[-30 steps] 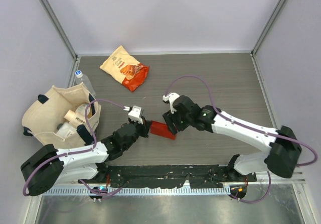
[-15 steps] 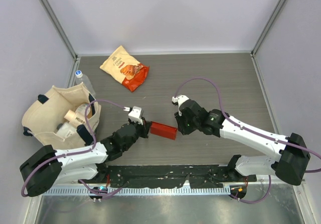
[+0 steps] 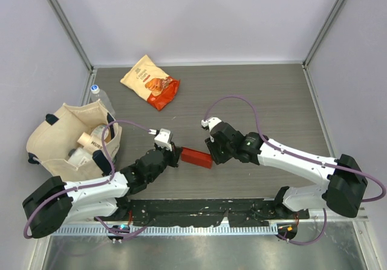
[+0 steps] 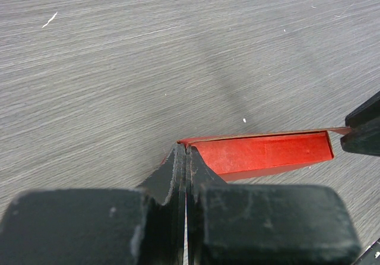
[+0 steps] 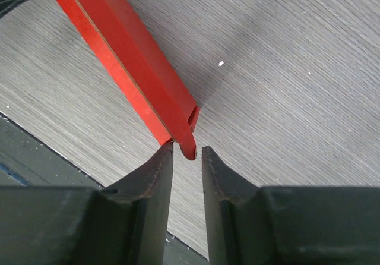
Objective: Fold the paper box
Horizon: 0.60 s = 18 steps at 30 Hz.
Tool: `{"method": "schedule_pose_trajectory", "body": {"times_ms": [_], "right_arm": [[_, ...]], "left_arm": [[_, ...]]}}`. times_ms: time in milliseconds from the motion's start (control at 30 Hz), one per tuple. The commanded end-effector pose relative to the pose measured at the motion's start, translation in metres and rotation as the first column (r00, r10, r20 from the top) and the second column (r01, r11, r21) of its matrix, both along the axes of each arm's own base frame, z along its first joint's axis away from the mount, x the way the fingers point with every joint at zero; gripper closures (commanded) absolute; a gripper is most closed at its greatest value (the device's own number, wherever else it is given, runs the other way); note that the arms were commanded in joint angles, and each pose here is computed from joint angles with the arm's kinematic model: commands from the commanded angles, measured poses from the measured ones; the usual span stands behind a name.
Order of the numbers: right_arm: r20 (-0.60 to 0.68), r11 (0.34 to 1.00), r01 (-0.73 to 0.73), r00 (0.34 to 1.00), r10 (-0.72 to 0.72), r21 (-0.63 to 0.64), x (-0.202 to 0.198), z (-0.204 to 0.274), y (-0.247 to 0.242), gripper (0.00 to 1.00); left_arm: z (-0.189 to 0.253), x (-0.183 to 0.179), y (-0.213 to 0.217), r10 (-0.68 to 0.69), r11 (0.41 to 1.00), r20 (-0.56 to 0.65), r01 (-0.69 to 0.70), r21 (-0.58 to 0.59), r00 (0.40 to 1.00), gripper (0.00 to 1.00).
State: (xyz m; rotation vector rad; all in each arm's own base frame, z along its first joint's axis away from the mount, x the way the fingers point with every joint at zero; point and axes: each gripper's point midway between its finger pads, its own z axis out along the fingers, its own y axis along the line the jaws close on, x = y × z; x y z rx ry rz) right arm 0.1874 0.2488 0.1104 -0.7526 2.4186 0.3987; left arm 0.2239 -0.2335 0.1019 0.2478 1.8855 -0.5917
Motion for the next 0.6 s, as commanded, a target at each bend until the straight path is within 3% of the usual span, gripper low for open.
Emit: {"method": "schedule_pose_trajectory", "body": {"times_ms": [0,233,467,567], "right_arm": [[0.049,1.0,-0.008,0.999,0.007,0.019,0.011,0.006,0.01,0.73],[0.05,0.999,0.01,0.999,-0.013,0.047,0.012,0.014,0.015,0.92],[0.043,0.998,0.027,0.999,-0.03,0.056,0.013,0.017,0.016,0.86],[0.036,0.997,0.055,0.998,-0.057,0.051,0.014,0.018,0.015,0.94]], "left_arm": [[-0.009,-0.004,0.003,-0.007,0.998,-0.023,0.008,0.054,1.0,1.0],[-0.011,-0.006,0.001,-0.014,0.998,-0.026,0.016,0.06,1.0,1.0],[-0.01,-0.006,0.0,-0.017,0.998,-0.022,0.018,0.066,1.0,1.0],[-0.009,-0.006,-0.001,-0.02,0.998,-0.02,0.022,0.066,1.0,1.0]]}}
